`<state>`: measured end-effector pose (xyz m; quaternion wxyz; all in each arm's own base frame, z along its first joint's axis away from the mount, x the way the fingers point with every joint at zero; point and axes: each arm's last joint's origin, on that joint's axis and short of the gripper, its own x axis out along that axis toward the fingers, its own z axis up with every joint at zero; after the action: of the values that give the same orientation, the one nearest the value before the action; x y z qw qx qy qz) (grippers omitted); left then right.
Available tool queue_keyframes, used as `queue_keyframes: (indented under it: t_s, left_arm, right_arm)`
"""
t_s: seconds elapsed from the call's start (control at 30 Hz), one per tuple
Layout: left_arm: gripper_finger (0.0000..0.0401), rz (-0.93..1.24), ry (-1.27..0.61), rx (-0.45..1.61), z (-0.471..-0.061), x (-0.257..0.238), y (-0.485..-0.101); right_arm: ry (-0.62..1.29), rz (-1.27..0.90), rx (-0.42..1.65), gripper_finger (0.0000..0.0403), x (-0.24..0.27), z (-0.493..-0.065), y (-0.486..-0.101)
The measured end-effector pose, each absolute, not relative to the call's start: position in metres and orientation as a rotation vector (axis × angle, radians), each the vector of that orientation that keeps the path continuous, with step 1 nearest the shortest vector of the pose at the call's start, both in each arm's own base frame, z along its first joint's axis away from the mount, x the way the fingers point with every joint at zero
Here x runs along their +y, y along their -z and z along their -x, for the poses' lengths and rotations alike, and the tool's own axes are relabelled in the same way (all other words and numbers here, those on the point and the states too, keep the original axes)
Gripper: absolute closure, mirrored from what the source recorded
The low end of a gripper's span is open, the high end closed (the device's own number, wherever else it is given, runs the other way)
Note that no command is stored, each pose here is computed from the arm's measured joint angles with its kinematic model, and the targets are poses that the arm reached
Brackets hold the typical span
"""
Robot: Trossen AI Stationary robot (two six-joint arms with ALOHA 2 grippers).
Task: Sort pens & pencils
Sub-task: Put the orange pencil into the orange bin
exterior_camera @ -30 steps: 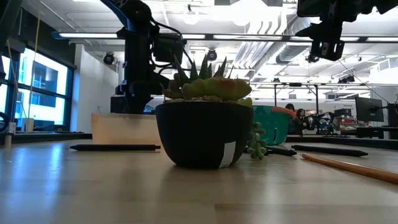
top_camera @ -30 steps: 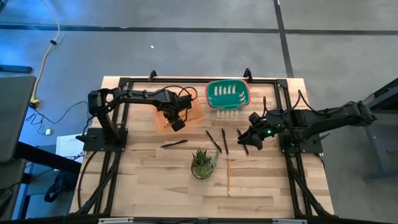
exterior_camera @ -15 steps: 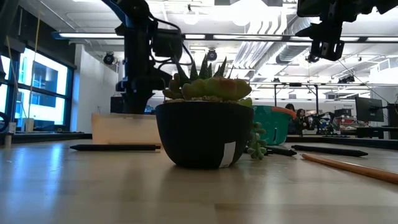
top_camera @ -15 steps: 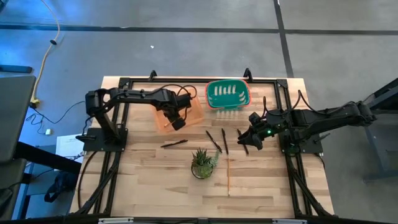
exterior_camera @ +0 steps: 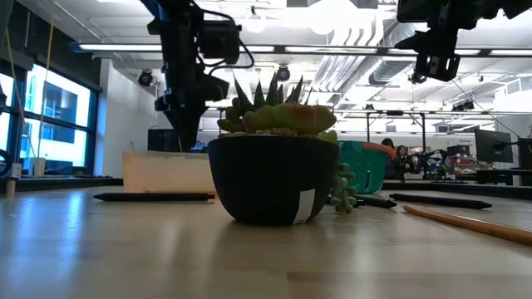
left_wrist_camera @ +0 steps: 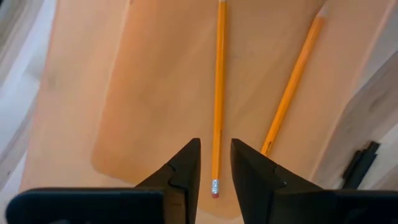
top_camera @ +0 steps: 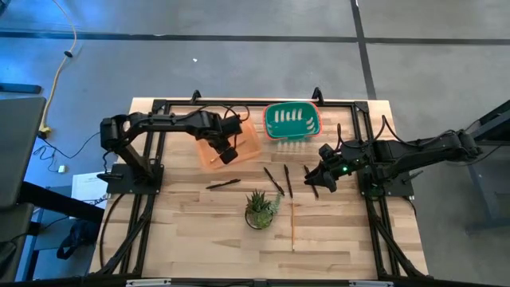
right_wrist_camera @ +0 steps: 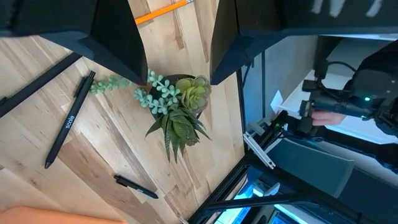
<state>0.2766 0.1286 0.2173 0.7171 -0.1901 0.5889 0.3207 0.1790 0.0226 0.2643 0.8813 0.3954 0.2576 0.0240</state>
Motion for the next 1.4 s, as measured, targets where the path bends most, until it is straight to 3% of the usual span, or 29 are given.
queue_keyframes:
  t_s: [0.73,1.4]
  left_arm:
    - [0.0325,0.269,-0.593,0.946,-0.304,0.122,-0.328]
    - [0.0325,0.178,-0.482,0.827,-0.301,0.053,-0.366]
  right_arm:
    - [-0.054,-0.808,0.536,0.0238,0.023,-0.179,-0.264]
    - [-0.075,-0.717,0.528,0.0238,0.023,-0.179,-0.264]
